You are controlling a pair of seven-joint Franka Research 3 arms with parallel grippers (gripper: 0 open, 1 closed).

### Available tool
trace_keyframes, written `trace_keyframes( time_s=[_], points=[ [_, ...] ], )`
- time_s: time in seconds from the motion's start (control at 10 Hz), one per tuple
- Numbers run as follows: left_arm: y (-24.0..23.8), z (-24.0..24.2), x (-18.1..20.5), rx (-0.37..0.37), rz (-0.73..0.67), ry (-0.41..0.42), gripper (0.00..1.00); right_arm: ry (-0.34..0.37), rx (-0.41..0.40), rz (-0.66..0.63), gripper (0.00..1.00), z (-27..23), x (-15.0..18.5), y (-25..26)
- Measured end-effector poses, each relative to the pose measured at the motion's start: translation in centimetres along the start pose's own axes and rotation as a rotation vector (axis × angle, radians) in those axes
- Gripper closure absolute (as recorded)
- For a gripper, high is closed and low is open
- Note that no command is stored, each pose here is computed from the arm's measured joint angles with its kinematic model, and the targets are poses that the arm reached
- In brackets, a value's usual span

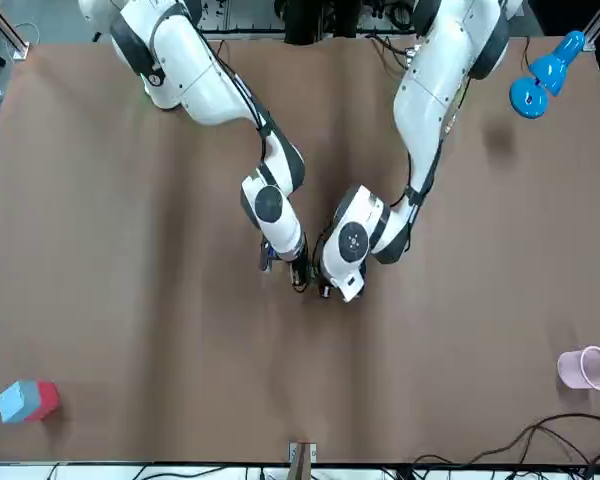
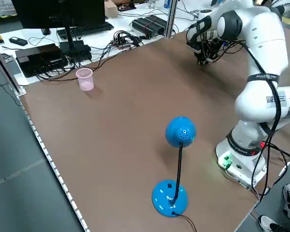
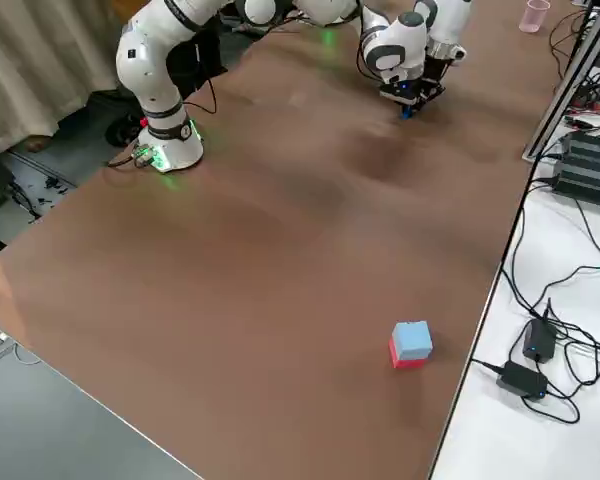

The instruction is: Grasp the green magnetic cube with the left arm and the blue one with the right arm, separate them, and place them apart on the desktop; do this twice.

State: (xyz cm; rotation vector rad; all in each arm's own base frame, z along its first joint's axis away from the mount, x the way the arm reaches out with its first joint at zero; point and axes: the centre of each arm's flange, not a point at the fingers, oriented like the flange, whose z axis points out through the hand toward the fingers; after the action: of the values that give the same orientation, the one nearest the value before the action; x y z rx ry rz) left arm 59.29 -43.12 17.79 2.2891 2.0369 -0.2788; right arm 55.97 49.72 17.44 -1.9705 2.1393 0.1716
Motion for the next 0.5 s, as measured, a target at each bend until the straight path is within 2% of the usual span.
trace_keyframes(
  time_s=[0.5],
  points=[
    [-0.02, -0.07, 0.27, 0.001, 0.001, 0.003, 0.77, 0.0, 0.0, -0.001, 0.73, 0.0, 0.0, 0.0]
  ],
)
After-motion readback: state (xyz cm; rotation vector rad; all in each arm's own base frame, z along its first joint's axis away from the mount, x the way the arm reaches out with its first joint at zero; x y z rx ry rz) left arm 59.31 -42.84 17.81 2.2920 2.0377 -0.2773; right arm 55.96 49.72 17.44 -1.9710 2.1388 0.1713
